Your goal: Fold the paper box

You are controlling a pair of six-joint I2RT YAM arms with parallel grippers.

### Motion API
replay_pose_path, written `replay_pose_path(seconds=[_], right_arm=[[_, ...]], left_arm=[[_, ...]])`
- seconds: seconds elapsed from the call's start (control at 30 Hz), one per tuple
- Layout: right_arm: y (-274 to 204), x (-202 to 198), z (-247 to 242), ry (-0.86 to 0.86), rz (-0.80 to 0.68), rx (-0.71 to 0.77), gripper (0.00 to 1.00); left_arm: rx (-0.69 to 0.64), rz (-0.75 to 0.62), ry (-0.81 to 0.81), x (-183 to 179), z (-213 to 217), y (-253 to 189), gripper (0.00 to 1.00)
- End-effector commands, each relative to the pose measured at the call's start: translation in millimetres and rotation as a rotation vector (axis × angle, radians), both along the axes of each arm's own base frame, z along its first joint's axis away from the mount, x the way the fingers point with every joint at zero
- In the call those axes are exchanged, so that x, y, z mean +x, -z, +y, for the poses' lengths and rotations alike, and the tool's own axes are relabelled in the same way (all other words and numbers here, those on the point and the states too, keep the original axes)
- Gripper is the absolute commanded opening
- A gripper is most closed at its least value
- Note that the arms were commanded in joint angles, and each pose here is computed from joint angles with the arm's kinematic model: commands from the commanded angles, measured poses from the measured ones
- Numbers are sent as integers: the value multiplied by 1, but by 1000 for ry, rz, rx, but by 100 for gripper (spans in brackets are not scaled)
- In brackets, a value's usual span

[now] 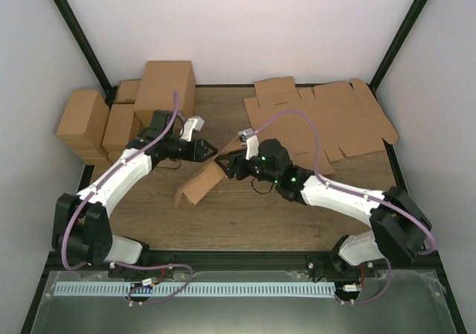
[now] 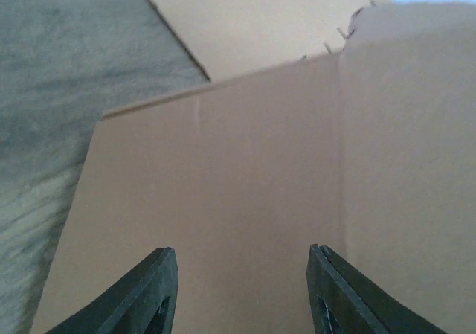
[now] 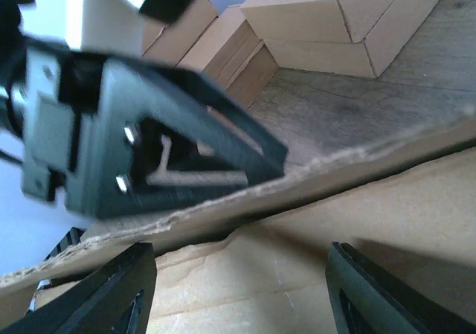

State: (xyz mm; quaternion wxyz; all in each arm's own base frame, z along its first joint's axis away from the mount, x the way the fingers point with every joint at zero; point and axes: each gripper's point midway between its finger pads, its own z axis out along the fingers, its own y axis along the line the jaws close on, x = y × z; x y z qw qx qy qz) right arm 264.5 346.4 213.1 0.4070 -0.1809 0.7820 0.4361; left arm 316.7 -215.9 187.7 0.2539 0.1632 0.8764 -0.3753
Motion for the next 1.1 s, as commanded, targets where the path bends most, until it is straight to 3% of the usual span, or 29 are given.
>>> replay_pose_path(seconds=[0.0, 0.27, 0.53, 0.7, 1.07], right_arm=[[0, 12, 17, -3, 50, -46, 66], [-11, 19, 35, -49, 39, -33, 67], [-9, 34, 64, -112, 63, -98, 61], [-38, 32, 62, -124, -3, -74, 60], [-93, 20, 35, -157, -133, -190, 61]], left_arm=[[27, 51, -45, 4, 11, 34, 50], [-28, 40, -121, 14, 32, 26, 56], [-204, 78, -246, 24, 64, 22, 56], [-212, 118, -252, 23, 64, 40, 57], [-154, 137, -322, 43, 74, 69, 57]])
